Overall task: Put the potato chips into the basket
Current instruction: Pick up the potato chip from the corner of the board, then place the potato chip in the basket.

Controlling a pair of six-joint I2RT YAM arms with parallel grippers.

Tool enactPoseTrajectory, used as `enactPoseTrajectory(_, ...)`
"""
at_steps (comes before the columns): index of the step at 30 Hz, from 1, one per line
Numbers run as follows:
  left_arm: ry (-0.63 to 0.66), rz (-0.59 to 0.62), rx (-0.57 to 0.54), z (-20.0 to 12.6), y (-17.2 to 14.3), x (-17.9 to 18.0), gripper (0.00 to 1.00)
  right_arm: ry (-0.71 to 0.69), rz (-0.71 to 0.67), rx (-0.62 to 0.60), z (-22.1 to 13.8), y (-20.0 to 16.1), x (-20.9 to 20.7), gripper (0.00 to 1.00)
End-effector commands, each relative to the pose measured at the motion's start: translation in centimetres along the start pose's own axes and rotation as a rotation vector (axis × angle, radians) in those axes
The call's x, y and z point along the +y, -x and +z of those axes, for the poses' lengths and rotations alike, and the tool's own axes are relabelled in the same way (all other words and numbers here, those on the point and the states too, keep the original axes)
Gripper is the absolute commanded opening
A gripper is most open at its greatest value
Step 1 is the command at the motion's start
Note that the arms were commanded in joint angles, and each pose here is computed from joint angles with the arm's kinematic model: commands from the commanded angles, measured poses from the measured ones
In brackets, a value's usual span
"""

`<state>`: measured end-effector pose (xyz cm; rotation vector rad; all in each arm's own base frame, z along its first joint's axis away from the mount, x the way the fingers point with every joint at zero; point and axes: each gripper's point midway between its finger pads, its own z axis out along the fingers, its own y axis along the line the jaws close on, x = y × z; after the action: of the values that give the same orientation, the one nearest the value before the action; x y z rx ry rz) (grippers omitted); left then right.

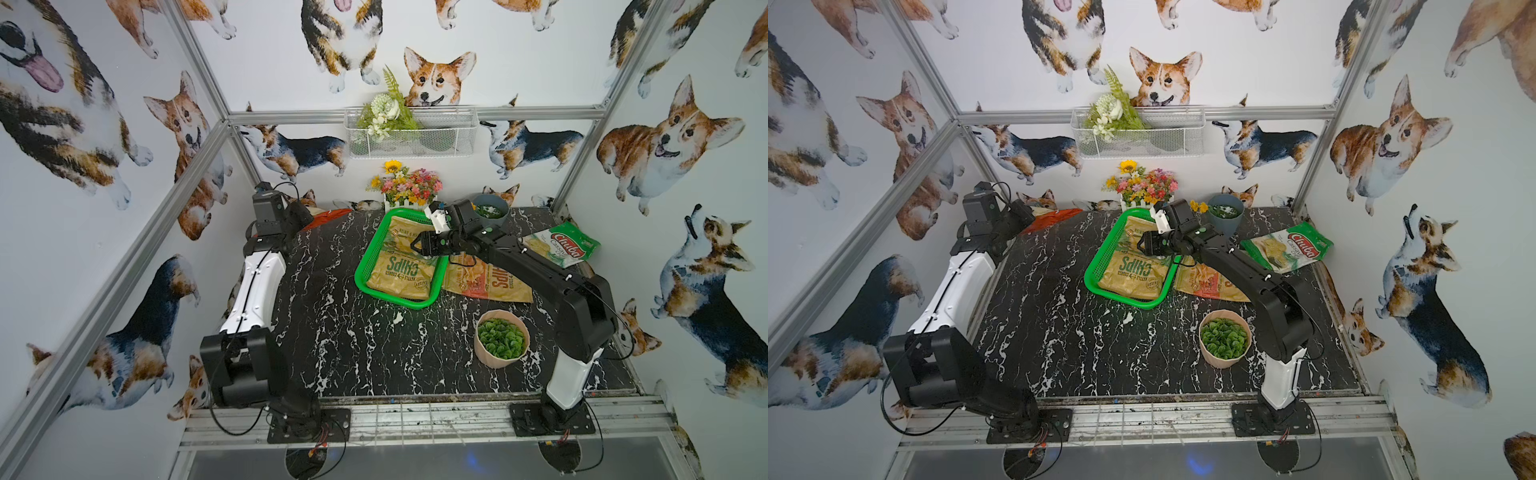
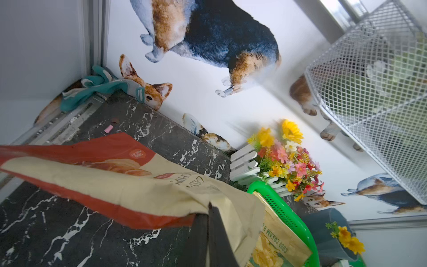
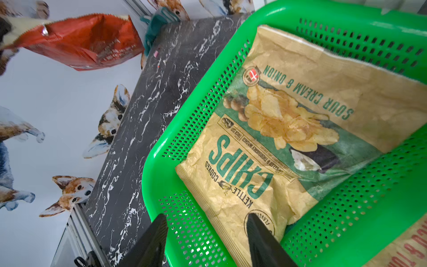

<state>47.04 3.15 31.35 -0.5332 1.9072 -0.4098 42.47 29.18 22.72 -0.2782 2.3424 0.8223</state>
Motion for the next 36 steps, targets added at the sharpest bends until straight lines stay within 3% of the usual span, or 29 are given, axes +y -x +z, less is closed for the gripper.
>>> enactPoseTrajectory(1,-0.177,0.184,-0.091,-3.7,1.1,-6.6,0.0,-0.021,-0.021,-0.185,-3.2,4.0,-0.4,0.59)
enactPoseTrajectory(10,-0.526,0.286,0.01,-8.2,-4.2,-17.3,0.0,-0.065,0.042,-0.417,-10.4,6.6,-3.9,0.59)
enactPoseTrajectory(21,-0.901,0.422,0.258,-8.9,-13.7,-26.8,0.0,-0.108,0.048,-0.477,-13.4,6.9,-5.7,0.6)
enactPoseTrajectory(24,-0.941,0.461,0.324,-7.3,-15.5,-27.5,0.0,-0.113,0.051,-0.491,-14.0,7.2,-6.0,0.6)
enactPoseTrajectory(28,-0.897,0.549,0.405,-4.0,-17.7,-26.9,0.0,-0.11,0.047,-0.493,-14.2,7.3,-6.1,0.6)
enactPoseTrajectory(36,-0.92,0.601,0.413,-1.3,-17.1,-27.6,0.0,-0.109,0.052,-0.473,-13.7,6.9,-6.4,0.6)
